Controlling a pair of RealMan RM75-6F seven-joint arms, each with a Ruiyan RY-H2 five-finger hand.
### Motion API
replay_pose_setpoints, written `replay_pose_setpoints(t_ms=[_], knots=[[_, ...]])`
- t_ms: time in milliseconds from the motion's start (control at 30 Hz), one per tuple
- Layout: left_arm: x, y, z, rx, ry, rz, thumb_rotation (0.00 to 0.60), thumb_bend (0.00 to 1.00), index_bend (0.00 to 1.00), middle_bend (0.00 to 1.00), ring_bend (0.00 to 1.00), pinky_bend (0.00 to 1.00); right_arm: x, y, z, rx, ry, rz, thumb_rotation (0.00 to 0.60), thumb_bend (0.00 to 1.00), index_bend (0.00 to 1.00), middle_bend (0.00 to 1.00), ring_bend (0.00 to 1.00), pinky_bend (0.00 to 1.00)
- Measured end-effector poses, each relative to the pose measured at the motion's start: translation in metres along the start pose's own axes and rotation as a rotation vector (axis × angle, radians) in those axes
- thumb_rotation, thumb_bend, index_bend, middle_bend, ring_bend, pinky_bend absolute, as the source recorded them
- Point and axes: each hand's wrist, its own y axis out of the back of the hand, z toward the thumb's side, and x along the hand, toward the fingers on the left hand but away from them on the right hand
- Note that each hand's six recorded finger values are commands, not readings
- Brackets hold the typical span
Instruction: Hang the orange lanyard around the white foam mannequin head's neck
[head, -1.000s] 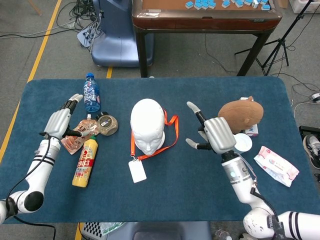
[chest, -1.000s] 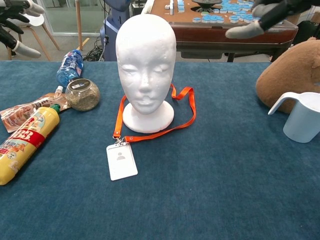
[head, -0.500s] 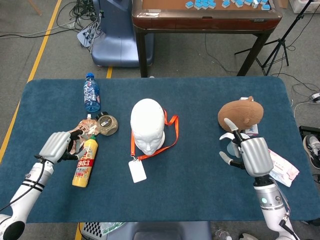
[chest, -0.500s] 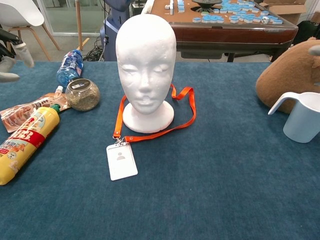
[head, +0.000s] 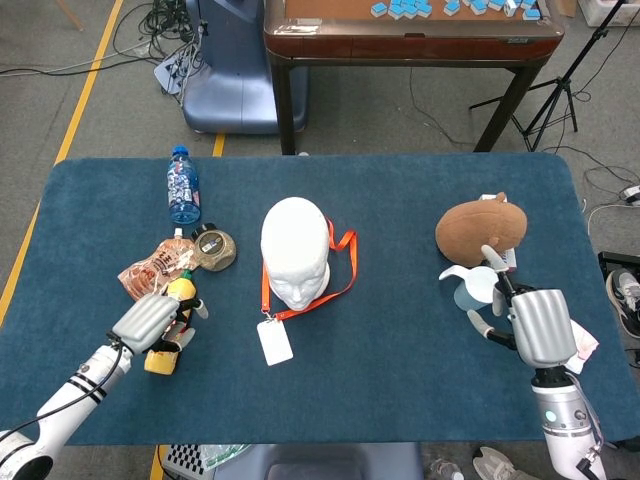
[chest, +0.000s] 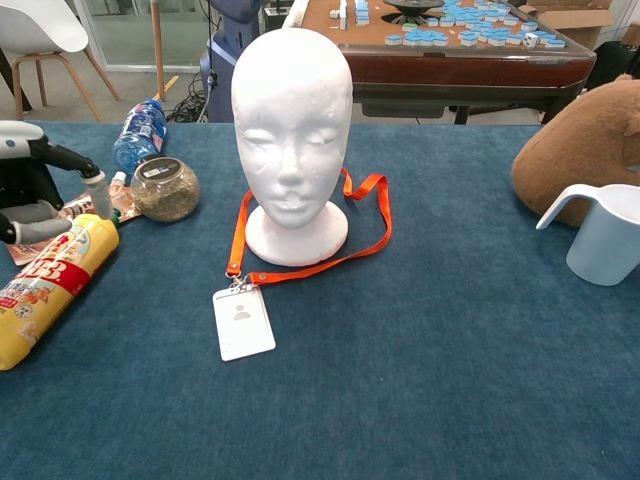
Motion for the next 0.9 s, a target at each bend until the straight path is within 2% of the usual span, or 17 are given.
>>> replay_pose_setpoints(t_ms=[167,333,500,733,900], knots=[[0.011,-0.013,0.011,0.037,-0.039,-0.044,0.6,0.49,0.31,0.94,0.94,0.98,0.005,-0.005,-0.007,0.041,-0.017,0.048,0.599,0.21,0.12,0.7,0.76,0.96],[0.022,-0.026,0.022,0.069,-0.071,-0.063,0.6,0.49,0.28,0.94,0.95,0.98,0.012,-0.011,-0.016,0.089,-0.049,0.127,0.6,0.22,0.15,0.7,0.76,0.96],[0.034,-0.041,0.031,0.088,-0.087,-0.076,0.6,0.56,0.18,0.96,0.96,0.99,0.017,-0.016,-0.027,0.111,-0.092,0.186,0.6,0.22,0.17,0.7,0.76,0.96],[0.051,-0.059,0.032,0.157,-0.068,-0.116,0.6,0.58,0.15,0.94,0.95,0.99,0.024,-0.02,-0.032,0.095,-0.111,0.204,0.6,0.22,0.17,0.7,0.76,0.95],[0.062,-0.069,0.032,0.151,-0.039,-0.159,0.597,0.58,0.15,0.94,0.95,0.99,0.025,-0.02,-0.035,0.09,-0.127,0.202,0.6,0.22,0.17,0.7,0.76,0.95]])
